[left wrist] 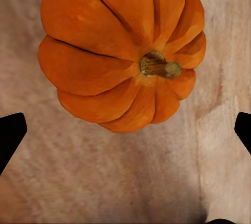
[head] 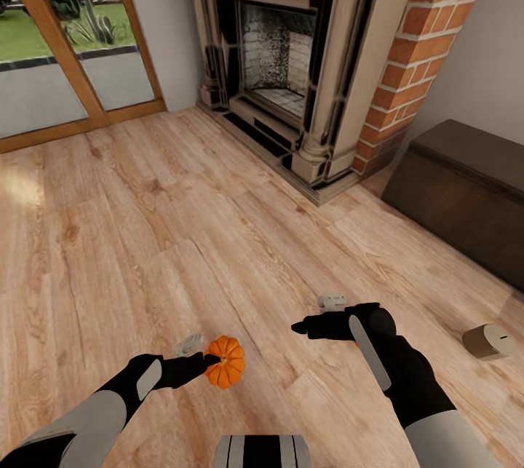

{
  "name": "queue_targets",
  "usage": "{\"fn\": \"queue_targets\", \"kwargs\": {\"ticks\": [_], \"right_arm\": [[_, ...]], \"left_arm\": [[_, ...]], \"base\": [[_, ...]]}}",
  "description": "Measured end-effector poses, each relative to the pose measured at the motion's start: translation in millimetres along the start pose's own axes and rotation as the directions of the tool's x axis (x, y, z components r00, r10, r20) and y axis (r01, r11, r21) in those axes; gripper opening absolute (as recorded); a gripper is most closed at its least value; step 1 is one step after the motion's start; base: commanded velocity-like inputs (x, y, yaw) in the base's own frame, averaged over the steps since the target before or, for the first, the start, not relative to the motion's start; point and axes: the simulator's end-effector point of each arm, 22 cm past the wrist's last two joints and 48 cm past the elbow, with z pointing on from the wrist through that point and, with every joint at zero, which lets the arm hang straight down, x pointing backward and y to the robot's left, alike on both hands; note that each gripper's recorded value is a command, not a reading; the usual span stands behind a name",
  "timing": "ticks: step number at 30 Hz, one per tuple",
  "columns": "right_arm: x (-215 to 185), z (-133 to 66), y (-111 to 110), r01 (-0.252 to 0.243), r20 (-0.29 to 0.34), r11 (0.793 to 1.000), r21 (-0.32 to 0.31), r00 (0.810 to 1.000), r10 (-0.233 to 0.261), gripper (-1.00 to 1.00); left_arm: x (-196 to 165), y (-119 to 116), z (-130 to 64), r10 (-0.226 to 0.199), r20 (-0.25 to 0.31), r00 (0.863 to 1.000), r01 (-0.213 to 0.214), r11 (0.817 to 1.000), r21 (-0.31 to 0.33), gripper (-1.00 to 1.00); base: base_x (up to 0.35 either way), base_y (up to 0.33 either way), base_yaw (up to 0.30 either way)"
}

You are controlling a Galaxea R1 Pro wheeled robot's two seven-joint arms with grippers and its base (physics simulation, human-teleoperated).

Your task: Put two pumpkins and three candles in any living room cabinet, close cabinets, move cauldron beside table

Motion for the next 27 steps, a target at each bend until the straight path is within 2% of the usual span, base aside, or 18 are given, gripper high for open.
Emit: {"fn": "queue_targets", "kwargs": {"ticks": [14,20,27], "right_arm": [[0.0,0.2,0.8,0.000,0.000,1.000,-0.001,1.000,0.000,1.00],[-0.2,-0.1,1.0,0.001,0.001,1.000,-0.001,1.000,-0.001,1.00],[-0.1,0.1,0.9,0.000,0.000,1.000,-0.001,1.000,0.000,1.00]], "left_arm": [[-0.7,0.0,0.0,0.001,0.003,1.000,-0.001,1.000,0.000,1.00],[-11.9,-0.9,-0.1,0.026,0.057,0.998,-0.026,1.000,-0.001,1.00],[-13.1,-0.8,0.1,0.029,0.062,0.998,-0.029,1.000,-0.001,1.00]], "base": [[0.000,0.000,0.000],[0.117,0.000,0.000],[0.083,0.000,0.000]]}}
